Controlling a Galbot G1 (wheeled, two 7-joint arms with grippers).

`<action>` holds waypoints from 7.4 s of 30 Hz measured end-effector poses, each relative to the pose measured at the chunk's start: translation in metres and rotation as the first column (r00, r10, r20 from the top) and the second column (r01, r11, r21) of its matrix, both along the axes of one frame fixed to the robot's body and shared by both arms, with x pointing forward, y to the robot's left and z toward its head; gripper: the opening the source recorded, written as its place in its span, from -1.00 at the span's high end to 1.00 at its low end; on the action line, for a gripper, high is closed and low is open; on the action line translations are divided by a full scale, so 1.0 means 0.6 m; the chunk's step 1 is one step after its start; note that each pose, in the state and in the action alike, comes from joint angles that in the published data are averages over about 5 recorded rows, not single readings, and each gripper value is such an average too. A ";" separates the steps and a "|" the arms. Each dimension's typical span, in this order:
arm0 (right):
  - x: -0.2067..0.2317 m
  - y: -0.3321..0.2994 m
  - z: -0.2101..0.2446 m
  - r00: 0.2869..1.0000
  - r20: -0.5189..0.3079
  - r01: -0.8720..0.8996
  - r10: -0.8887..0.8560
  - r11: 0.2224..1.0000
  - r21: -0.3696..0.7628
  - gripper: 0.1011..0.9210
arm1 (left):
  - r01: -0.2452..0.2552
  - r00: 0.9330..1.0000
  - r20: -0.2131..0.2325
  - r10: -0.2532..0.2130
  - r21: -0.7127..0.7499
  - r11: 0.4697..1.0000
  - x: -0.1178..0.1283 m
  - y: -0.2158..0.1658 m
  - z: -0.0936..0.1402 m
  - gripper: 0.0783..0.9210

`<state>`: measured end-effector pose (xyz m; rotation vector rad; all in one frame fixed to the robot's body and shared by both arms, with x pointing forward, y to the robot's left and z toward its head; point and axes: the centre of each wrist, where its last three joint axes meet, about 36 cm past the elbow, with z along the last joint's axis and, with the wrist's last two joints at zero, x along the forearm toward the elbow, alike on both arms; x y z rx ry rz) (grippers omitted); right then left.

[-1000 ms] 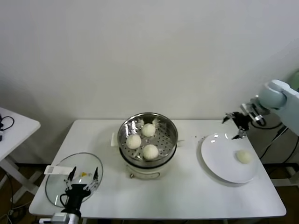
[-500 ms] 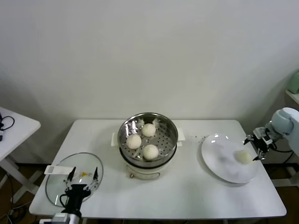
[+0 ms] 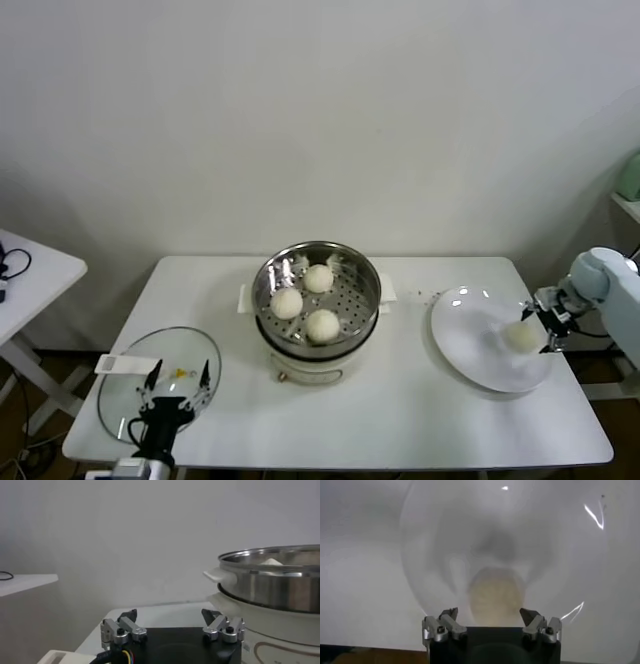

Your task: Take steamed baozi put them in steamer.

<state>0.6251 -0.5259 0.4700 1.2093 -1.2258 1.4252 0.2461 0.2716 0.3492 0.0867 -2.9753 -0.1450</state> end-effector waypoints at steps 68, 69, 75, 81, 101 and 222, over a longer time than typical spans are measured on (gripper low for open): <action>0.171 0.344 0.310 0.997 0.025 0.063 -0.076 0.937 0.343 -0.33 | 0.027 0.998 0.056 -0.026 -0.021 0.999 0.011 -0.020 0.023 -0.77; 0.172 0.360 0.313 0.997 0.016 0.061 -0.071 0.936 0.348 -0.33 | 0.029 0.998 0.058 -0.028 -0.022 0.999 0.012 -0.021 0.024 -0.77; 0.172 0.458 0.316 0.999 -0.033 0.045 -0.035 0.929 0.368 -0.33 | 0.039 0.997 0.067 -0.038 -0.025 0.999 0.016 -0.027 0.030 -0.77; 0.169 0.538 0.303 0.997 -0.078 0.035 -0.006 0.926 0.375 -0.33 | 0.043 0.997 0.069 -0.041 -0.027 0.999 0.018 -0.029 0.030 -0.77; 0.163 0.647 0.231 0.989 -0.146 0.012 0.037 0.945 0.327 -0.33 | 0.045 0.996 0.073 -0.042 -0.031 0.999 0.025 -0.030 0.028 -0.77; -0.549 0.330 -0.219 0.382 -0.096 -0.079 -0.919 -0.136 0.988 -0.76 | 0.030 0.998 0.061 -0.032 0.023 0.999 0.011 -0.018 0.035 -0.77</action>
